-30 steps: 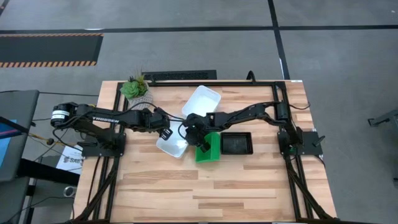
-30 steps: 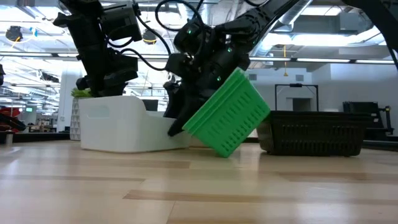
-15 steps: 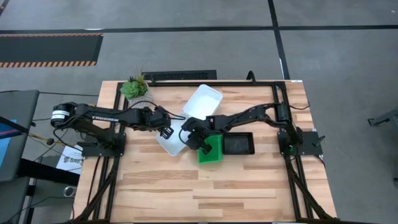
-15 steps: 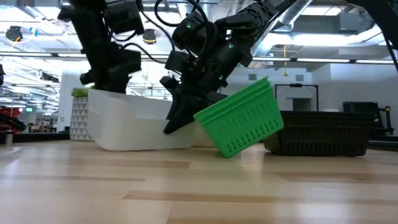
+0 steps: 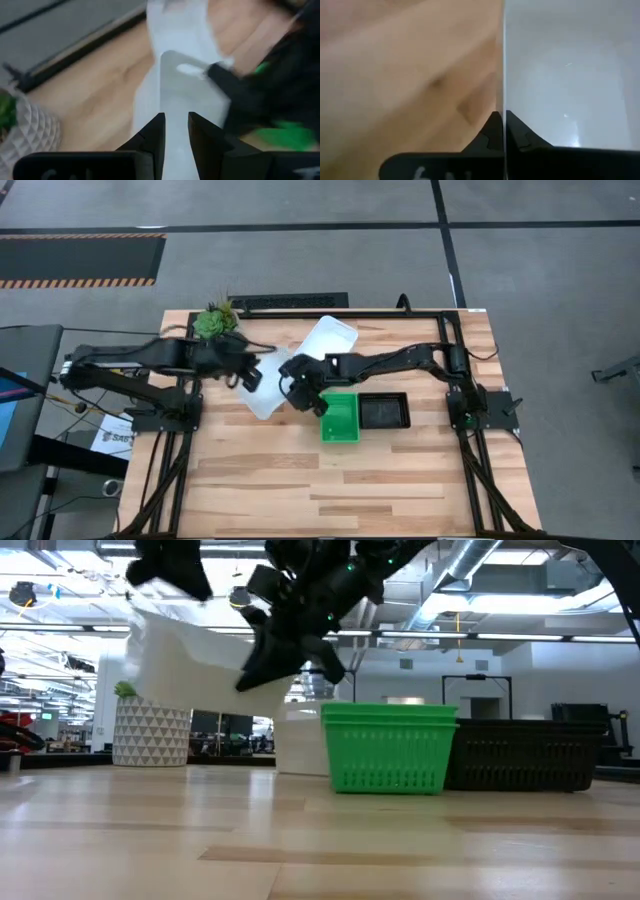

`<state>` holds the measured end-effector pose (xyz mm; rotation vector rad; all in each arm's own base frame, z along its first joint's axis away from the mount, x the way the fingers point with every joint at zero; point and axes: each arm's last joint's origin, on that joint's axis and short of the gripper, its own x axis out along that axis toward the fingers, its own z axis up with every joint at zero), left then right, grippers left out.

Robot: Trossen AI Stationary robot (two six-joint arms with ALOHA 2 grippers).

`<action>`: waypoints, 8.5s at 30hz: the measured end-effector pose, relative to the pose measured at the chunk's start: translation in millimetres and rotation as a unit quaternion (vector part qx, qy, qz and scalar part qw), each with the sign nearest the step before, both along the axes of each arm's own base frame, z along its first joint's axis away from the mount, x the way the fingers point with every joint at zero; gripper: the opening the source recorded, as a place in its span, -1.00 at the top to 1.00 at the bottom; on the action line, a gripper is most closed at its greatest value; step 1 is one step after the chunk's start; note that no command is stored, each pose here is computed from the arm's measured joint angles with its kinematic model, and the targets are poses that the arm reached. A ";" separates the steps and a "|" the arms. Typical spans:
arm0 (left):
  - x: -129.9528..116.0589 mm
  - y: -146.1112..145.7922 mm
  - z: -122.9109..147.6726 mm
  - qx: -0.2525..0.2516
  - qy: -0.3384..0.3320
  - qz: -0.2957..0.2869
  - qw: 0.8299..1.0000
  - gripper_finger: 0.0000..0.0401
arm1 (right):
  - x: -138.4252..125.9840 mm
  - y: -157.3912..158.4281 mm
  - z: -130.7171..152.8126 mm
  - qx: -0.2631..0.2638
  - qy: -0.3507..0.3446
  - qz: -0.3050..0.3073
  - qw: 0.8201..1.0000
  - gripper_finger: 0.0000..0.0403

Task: Stack baskets by color
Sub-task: Stack the left white bin on top of the right white bins, then return to Home Position

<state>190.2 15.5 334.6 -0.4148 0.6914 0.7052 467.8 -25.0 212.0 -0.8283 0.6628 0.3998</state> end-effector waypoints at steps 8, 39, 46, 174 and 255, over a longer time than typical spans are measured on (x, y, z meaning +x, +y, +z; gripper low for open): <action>-45.1 -8.4 43.7 0.037 -0.125 0.002 0.991 0.65 | -33.7 -50.3 70.3 -0.046 -0.006 -0.060 0.997 0.99; -51.9 -10.0 35.4 0.080 -0.111 0.016 0.991 0.65 | -144.4 -118.2 47.6 -0.006 0.108 -0.066 0.992 1.00; -52.2 -9.9 35.0 0.080 -0.108 0.016 0.991 0.65 | -152.9 -118.7 42.3 0.004 0.150 -0.051 0.987 1.00; -61.0 54.5 -40.4 0.115 -0.300 -0.310 0.895 0.65 | -265.2 -5.2 49.1 0.488 -0.354 -0.040 0.797 -0.01; -103.0 8.1 -161.5 0.036 -0.402 -0.421 0.812 0.65 | -372.3 -9.1 -46.7 0.418 -0.363 -0.368 0.747 0.00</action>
